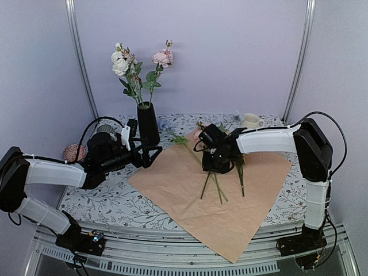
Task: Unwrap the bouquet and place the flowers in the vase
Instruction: Pick up the fake flower from the flattened wrapping paper.
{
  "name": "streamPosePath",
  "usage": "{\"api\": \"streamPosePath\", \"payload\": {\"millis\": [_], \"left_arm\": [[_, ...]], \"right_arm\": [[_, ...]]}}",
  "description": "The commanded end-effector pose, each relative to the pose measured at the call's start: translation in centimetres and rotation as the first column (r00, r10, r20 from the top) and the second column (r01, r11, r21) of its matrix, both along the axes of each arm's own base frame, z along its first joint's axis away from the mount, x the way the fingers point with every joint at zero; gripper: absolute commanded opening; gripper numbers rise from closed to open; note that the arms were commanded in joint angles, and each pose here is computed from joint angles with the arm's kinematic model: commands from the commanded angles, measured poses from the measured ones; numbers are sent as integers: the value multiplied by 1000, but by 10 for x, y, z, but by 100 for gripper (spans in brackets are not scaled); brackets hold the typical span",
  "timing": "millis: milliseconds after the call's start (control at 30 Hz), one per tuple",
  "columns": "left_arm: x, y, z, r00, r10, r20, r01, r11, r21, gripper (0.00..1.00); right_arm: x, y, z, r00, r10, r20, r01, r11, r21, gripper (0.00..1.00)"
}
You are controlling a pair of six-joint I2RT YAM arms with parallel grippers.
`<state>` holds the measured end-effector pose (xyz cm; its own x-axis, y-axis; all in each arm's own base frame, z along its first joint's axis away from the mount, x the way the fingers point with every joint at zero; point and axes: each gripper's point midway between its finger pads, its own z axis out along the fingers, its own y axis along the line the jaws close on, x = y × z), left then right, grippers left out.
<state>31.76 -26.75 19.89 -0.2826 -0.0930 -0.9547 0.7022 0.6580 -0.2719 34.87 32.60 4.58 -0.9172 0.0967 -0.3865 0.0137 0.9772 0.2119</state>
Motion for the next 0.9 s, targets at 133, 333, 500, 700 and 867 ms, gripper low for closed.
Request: {"api": "streamPosePath", "payload": {"millis": [133, 333, 500, 700, 867], "left_arm": [[-2, -6, 6, 1000, -15, 18, 15, 1000, 5, 96], [-3, -5, 6, 1000, -15, 18, 15, 1000, 6, 96], [-3, -6, 6, 1000, -15, 17, 15, 1000, 8, 96], [-3, -6, 6, 1000, -16, 17, 15, 1000, 8, 96], [-3, -5, 6, 1000, -14, 18, 14, 1000, 9, 96]], "right_arm": [[6, 0, -13, 999, -34, -18, 34, 999, -23, 36], [7, 2, -18, 999, -42, -29, 41, 999, -21, 31], [7, -2, -20, 997, -66, -32, 65, 997, -34, 28], [7, -3, -22, 995, -89, -37, 87, 996, -34, 21], [8, -7, -16, 994, -108, -25, 108, 994, -27, 4]]}}
